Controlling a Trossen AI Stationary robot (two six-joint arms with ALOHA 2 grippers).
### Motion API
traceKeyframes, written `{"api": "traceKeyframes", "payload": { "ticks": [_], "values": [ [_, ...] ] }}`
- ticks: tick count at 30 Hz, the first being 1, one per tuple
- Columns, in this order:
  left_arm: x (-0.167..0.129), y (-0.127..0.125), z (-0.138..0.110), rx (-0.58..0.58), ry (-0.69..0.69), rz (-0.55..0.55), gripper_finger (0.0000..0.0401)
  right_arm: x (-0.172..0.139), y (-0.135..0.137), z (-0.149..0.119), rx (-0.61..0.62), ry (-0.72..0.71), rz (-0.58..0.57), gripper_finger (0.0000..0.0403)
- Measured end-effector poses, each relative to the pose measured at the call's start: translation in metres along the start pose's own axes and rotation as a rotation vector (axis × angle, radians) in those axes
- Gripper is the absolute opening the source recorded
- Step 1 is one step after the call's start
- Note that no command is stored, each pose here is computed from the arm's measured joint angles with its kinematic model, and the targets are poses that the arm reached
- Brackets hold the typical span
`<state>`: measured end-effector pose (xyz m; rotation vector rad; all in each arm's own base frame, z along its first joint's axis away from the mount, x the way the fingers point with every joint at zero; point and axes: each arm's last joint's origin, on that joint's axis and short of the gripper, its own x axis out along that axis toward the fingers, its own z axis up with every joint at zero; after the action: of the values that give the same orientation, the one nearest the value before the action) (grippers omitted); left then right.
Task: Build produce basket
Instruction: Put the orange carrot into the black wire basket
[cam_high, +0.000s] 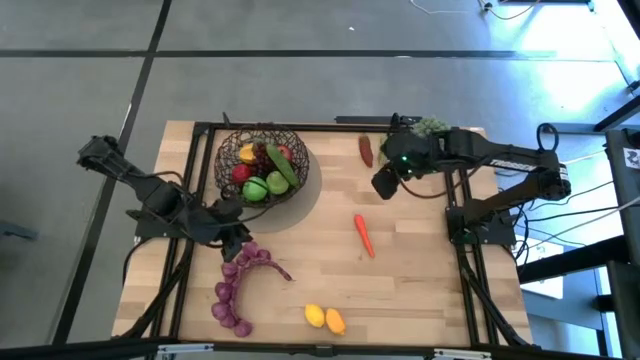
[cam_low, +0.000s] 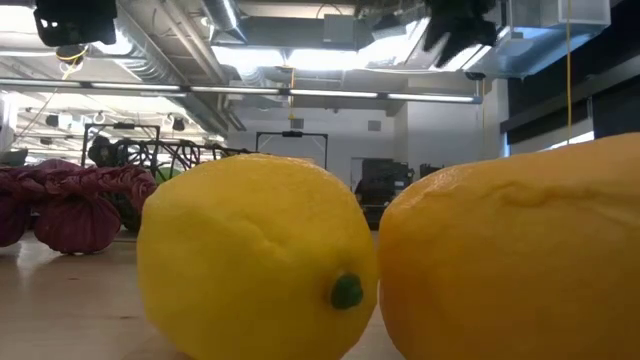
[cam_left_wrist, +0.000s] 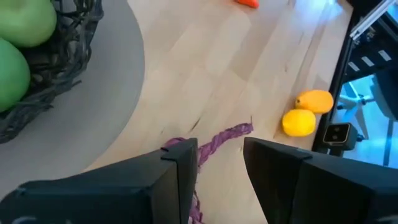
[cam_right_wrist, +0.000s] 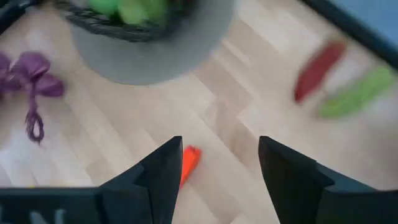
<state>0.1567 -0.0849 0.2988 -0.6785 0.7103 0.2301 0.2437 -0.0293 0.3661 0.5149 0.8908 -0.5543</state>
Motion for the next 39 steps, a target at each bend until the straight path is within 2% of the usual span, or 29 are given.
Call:
{"api": "traceKeyframes", "payload": {
  "ticks": [4,9,12,16,22,27,29,34,39],
  "values": [
    [0.0,0.0,0.0,0.0,0.0,0.0,0.0121,0.001,-0.001,-0.002,0.109,0.021,-0.018,0.0204],
    [0.0,0.0,0.0,0.0,0.0,0.0,0.0121,0.002,0.004,0.004,0.201,-0.032,0.031,0.0204],
    [0.0,-0.001,0.0,-0.002,-0.003,-0.006,0.0121,0.004,0.006,0.002,0.273,0.037,0.084,0.0204],
    [0.0,-0.001,0.0,0.013,-0.003,-0.007,0.0121,0.011,0.006,-0.004,0.275,0.123,0.118,0.0204],
    [0.0,-0.001,0.0,0.071,-0.004,-0.008,0.0121,0.04,0.0,-0.03,0.354,0.329,0.11,0.0204],
    [0.0,-0.001,0.001,0.107,-0.009,-0.007,0.0121,0.07,-0.008,-0.048,0.452,0.369,0.065,0.0204],
    [0.0,-0.001,0.001,0.12,-0.01,-0.006,0.0121,0.082,-0.007,-0.052,0.507,0.371,0.118,0.0204],
    [0.0,-0.001,0.001,0.127,-0.01,-0.005,0.0121,0.105,0.002,-0.066,0.546,0.36,0.271,0.0204],
    [0.0,-0.001,0.001,0.127,-0.01,-0.005,0.0121,0.117,0.004,-0.08,0.577,0.353,0.28,0.0204]
  ]
}}
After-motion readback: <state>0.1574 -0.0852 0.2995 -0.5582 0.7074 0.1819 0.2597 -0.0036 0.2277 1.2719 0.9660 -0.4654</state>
